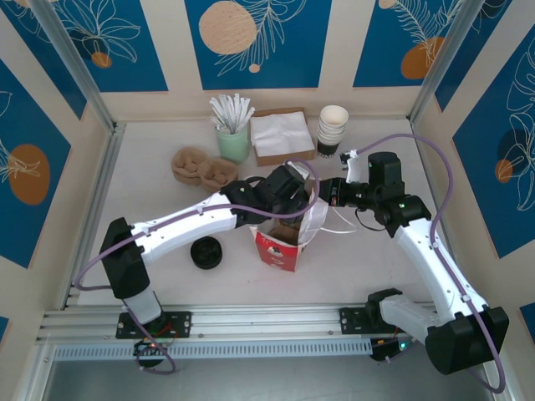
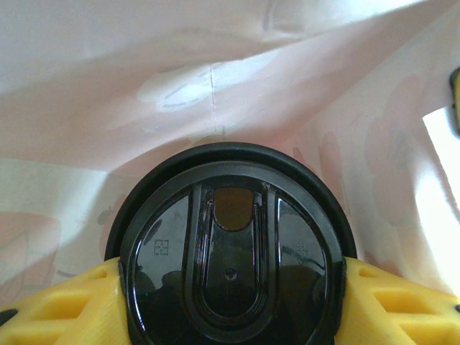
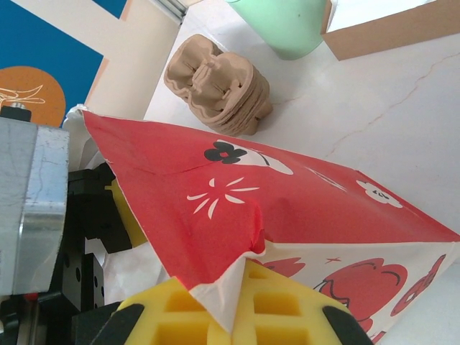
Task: Pack the takeout coffee
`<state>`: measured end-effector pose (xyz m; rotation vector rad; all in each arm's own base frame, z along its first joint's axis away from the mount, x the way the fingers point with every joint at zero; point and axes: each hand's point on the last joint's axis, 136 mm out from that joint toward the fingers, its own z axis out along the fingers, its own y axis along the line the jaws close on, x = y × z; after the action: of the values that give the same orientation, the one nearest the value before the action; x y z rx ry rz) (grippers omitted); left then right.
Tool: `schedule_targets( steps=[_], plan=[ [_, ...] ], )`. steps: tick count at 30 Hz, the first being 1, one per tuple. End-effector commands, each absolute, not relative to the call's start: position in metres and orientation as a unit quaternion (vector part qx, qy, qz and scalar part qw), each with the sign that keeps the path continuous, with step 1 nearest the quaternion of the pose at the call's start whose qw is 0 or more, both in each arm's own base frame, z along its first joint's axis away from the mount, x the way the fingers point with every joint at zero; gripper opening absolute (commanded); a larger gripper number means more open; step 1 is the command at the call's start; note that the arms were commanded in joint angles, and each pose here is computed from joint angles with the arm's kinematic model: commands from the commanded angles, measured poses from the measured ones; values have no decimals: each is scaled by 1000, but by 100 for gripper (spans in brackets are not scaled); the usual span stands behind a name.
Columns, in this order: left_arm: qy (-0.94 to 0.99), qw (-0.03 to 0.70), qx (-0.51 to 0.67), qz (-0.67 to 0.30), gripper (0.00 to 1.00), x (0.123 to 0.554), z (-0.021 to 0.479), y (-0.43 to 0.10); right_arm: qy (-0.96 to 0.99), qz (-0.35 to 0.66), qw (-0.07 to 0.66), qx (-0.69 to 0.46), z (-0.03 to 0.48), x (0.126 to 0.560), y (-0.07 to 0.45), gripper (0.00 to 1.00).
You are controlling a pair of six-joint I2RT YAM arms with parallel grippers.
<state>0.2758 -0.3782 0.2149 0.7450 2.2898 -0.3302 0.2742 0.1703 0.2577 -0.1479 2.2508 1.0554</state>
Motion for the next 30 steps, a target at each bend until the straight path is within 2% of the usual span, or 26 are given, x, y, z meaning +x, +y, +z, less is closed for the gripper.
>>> schedule_targets(
  steps=[1,30],
  plan=[
    [887,334,291,-130,54,277,199,-384,846,418,322,-68,261,275,176,0],
    [899,278,307,-142,52,277,166,-400,863,403,298,-56,249,270,166,0]
  ],
)
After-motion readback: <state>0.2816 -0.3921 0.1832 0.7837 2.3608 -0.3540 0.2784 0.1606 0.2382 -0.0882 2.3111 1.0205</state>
